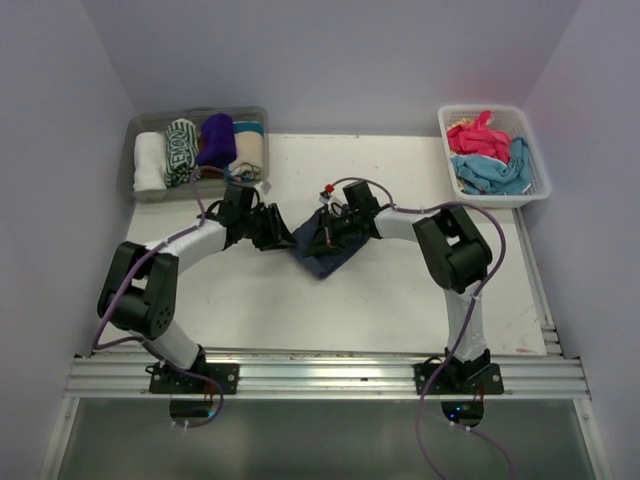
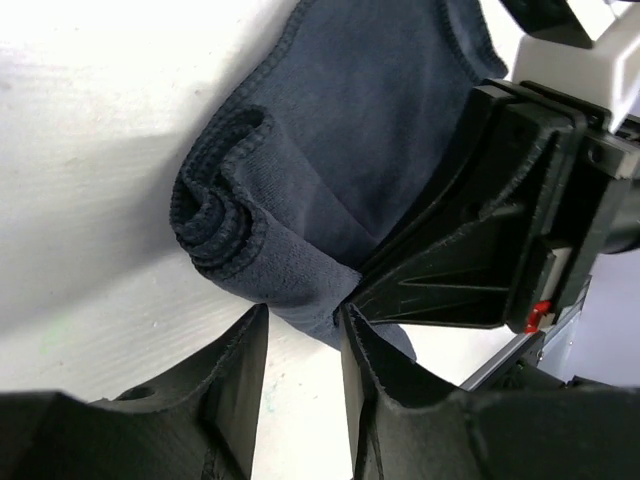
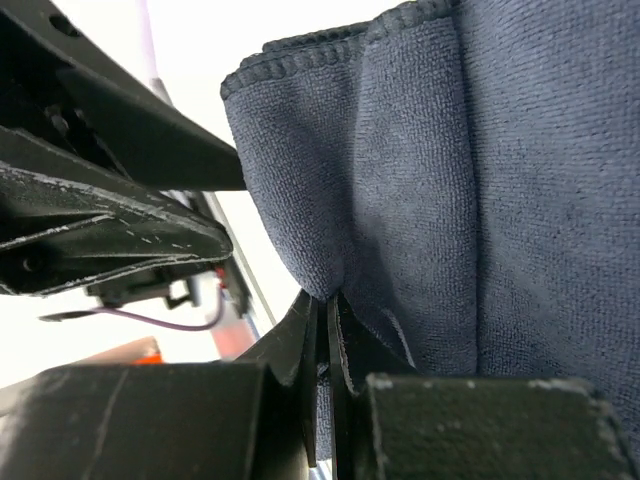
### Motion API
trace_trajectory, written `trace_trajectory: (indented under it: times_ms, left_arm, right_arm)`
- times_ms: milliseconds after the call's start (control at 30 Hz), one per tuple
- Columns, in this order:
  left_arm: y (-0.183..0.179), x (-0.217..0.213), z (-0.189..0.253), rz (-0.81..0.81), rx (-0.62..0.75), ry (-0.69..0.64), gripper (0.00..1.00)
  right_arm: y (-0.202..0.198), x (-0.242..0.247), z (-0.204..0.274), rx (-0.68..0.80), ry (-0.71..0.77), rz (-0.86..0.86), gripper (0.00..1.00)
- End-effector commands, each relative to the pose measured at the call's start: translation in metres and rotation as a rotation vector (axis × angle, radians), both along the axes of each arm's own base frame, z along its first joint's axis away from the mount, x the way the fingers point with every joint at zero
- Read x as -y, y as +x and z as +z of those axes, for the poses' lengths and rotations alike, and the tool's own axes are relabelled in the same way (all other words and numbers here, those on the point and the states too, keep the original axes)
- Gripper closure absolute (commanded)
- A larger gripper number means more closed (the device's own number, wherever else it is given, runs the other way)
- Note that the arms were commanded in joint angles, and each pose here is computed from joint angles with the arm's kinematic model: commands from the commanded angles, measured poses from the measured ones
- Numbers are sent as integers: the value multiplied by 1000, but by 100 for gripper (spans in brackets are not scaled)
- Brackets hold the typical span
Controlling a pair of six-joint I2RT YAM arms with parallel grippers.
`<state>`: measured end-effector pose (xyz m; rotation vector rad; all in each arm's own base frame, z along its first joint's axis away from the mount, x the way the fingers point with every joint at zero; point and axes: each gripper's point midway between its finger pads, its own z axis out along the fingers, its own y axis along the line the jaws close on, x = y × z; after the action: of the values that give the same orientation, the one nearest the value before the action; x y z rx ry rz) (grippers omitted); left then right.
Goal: Roll the towels
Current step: Roll the towel
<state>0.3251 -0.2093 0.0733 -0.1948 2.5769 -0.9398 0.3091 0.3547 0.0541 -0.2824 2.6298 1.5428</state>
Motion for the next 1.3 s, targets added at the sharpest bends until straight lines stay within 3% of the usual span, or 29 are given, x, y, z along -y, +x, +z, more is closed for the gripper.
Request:
trace_trajectory:
  times_ms: [0,500,533,600,633,667,867,900,1000,1033,1133,1267]
  left_arm:
    - [20,15,22,-26,82,-56,62]
    - [55,36,-7,-51,42,-39,64]
    - [58,37,-7,-53,38,-38,64]
    - [58,37,-15,-55,17,-29,64]
    - [58,37,-16,-59,12,-27,64]
    - [57,37,-18,-57,5,-23,64]
    - [55,34,-25,-50,-29,1,64]
    - [55,33,-27,-49,-35,7,64]
    - [54,32,-31,-42,-55,19,64]
    - [54,31,-33,-38,-64,27,64]
    - [54,31,-34,-31,-79,37,64]
    - [55,31,-33,-28,-84,43,63]
  right_arm:
    - [6,-3,15,-41,94,-2,100]
    - [18,14,-1,-85,47,-77,100]
    - [19,17,5,-57,29,-84,95]
    - [28,30,-2,31,-83,-117,84]
    - [26,36,9,62,-123,-130,73]
    - [30,46,5,109,-184,-154,67]
    - [20,77,40,324,-372,-177,56]
    - [15,80,39,362,-445,-165,48]
    - [-1,73,52,549,-584,-70,39]
    - [5,80,56,647,-676,-72,38]
    - [-6,64,68,855,-772,-18,39]
    - [-25,35,80,1041,-775,51,43]
